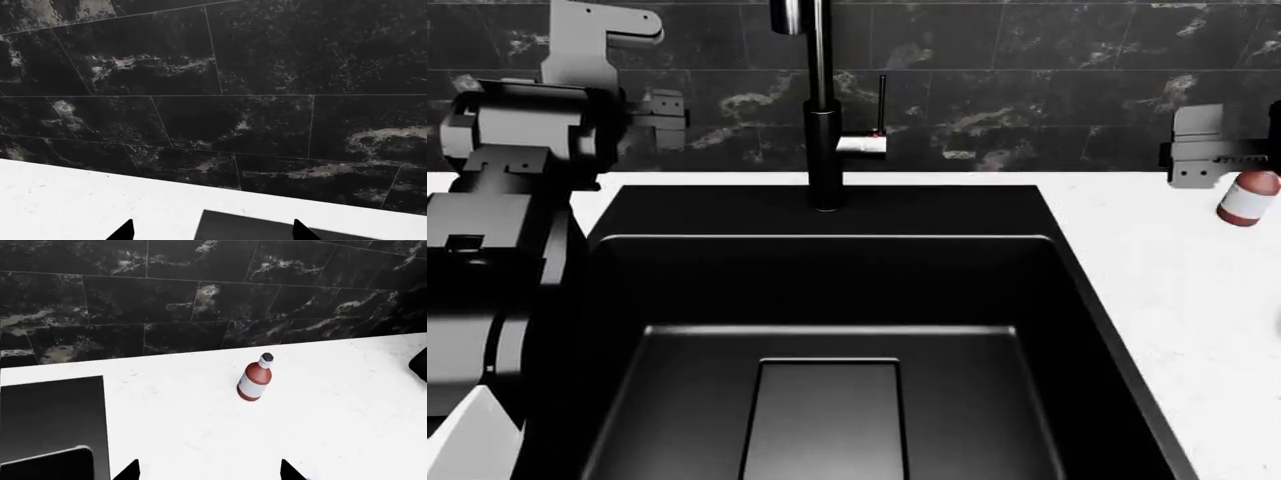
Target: Pick the scallop from the counter and place it in the sink. Then turn on the sink faucet.
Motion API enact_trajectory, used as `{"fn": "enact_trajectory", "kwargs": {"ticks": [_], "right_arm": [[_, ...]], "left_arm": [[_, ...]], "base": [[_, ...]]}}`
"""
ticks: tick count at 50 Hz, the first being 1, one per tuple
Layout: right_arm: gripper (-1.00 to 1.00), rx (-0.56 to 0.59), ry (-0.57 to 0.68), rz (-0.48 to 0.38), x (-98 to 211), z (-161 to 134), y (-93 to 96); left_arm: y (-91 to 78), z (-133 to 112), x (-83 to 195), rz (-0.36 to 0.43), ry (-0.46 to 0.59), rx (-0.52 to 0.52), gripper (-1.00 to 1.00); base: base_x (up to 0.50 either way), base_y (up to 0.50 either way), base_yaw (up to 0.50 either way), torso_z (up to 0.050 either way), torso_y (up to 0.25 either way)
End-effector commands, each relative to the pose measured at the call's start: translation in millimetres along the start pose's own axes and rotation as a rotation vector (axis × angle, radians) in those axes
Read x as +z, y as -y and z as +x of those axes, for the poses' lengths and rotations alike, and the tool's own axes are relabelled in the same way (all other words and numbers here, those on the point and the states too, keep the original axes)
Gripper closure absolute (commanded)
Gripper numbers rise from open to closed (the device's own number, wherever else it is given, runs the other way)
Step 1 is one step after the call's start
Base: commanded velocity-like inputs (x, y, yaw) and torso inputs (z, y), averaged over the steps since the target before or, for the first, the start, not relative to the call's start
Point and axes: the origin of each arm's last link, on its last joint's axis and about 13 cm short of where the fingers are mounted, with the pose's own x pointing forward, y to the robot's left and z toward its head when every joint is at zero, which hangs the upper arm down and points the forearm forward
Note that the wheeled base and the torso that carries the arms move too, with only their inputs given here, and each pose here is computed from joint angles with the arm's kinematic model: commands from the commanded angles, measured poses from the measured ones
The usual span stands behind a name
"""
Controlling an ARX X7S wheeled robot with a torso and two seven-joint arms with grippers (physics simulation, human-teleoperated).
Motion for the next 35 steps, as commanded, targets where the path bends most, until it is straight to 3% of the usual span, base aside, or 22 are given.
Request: {"fn": "enact_trajectory", "kwargs": {"ticks": [1,30,35], "right_arm": [[-1.00,-0.021,-0.049,0.012,-13.8,6.3,8.9],[-1.00,-0.099,-0.089,0.071,-40.4,-1.5,40.9],[-1.00,-0.145,-0.127,0.132,-45.1,10.1,55.6]], "left_arm": [[0.2,0.6,-2.0,0.004,-0.006,-0.001,-1.00],[1.3,2.1,-6.0,0.006,-0.013,-0.002,-1.00],[2.2,2.2,-6.7,0.007,-0.016,-0.004,-1.00]], "base": [[0.00,0.00,0.00,0.000,0.000],[0.00,0.00,0.00,0.000,0.000],[0.00,0.00,0.00,0.000,0.000]]}}
